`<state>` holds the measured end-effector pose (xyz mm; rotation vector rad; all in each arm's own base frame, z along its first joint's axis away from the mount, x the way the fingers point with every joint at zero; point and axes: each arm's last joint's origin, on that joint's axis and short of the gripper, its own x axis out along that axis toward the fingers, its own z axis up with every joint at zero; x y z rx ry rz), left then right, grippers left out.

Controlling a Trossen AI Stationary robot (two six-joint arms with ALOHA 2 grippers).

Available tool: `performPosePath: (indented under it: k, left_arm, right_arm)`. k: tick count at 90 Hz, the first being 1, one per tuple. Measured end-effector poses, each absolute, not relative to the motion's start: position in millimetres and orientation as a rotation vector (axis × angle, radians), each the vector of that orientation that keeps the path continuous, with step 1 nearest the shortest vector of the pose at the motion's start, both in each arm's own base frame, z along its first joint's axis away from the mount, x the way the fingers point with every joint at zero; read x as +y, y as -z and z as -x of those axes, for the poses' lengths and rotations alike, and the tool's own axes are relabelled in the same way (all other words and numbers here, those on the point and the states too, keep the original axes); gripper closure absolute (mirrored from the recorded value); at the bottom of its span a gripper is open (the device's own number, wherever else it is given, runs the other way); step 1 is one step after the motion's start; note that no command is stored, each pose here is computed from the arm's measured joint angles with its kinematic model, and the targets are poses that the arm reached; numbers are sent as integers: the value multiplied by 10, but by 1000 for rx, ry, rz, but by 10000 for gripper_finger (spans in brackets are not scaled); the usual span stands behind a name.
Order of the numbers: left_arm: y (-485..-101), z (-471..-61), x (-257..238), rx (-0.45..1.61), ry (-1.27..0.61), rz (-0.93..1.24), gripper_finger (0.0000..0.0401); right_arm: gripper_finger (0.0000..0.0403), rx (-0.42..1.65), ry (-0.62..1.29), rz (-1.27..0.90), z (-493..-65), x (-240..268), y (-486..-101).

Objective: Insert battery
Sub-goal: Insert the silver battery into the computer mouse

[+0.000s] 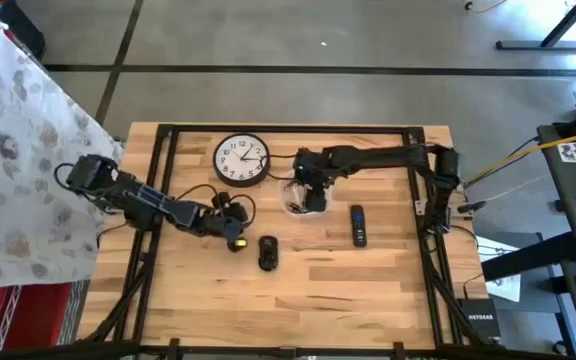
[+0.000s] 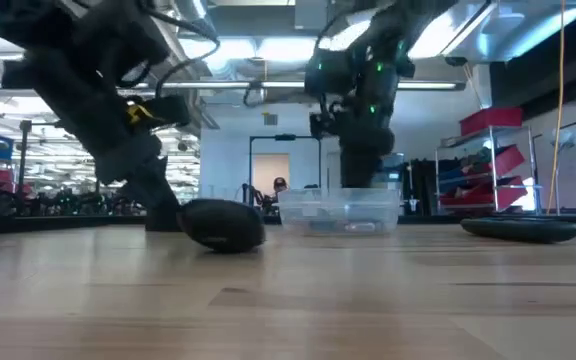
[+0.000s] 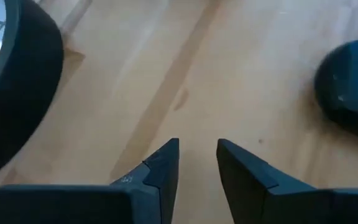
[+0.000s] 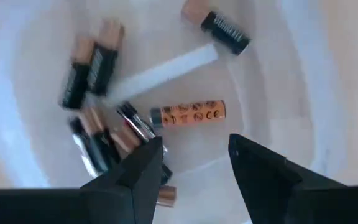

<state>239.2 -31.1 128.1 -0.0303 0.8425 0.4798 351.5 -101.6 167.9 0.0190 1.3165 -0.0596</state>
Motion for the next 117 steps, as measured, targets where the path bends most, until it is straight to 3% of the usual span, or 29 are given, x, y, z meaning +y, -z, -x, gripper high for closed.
performPosePath:
  k: [29, 77, 99, 117]
  left_arm:
    - [-1226, -2383, -159, 818, -452, -43, 306]
    - [-1224, -2386, -25, 837, -486, -74, 306]
    - [-1224, -2385, -26, 838, -484, -78, 306]
    - [-1227, -2388, -26, 835, -485, -76, 306]
  right_arm:
    - [230, 1388, -43, 49, -3567, -1038, -1400]
    - [230, 1338, -68, 37, -3690, -800, -1497]
    - [230, 1300, -15, -33, -3740, -743, -1512]
    - [230, 1287, 142, -111, -3754, -768, -1522]
